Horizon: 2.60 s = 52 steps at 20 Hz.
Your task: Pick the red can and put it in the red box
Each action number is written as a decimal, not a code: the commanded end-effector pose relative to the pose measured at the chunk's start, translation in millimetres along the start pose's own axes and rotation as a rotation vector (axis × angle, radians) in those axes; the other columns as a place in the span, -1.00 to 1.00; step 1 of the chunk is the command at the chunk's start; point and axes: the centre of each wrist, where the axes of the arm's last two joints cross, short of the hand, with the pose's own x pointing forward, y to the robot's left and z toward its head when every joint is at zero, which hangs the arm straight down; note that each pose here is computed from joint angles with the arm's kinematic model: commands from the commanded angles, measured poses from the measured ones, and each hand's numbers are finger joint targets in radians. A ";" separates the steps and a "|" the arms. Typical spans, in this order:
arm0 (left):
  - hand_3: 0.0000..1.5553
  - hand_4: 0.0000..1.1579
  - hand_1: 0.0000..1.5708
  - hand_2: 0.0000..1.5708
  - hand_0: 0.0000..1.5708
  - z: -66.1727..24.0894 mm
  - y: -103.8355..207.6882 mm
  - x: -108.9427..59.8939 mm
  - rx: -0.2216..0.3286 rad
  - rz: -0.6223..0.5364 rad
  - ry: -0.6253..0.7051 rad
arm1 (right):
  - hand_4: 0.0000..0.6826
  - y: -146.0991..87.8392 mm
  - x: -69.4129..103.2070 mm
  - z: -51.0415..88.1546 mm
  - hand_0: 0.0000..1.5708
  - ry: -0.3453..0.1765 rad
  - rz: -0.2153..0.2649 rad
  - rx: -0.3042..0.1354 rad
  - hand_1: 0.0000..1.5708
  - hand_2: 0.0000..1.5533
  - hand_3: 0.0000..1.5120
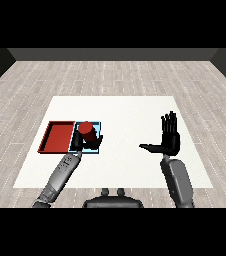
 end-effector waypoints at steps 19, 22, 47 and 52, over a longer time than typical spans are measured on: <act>0.92 0.88 1.00 1.00 1.00 -56.8 165.9 -84.8 0.278 -0.466 0.381 | -1.00 -47.6 -67.5 72.5 -1.00 0.165 0.104 -0.039 -1.00 -1.00 -1.00; 0.91 0.86 1.00 1.00 1.00 -44.7 185.2 -110.0 0.278 -0.437 0.445 | -1.00 -57.8 -69.2 70.4 -1.00 0.136 0.091 -0.030 -1.00 -1.00 -1.00; -1.00 -1.00 -1.00 -1.00 -1.00 -28.7 201.5 -135.4 0.130 -0.689 0.993 | -1.00 -48.1 -42.0 54.1 -1.00 0.009 0.071 0.029 -1.00 -1.00 -1.00; -1.00 -1.00 -1.00 -1.00 -1.00 -37.6 208.4 -126.6 0.318 -0.545 0.788 | -1.00 -51.7 -51.0 65.9 -1.00 -0.001 0.075 0.034 -1.00 -1.00 -1.00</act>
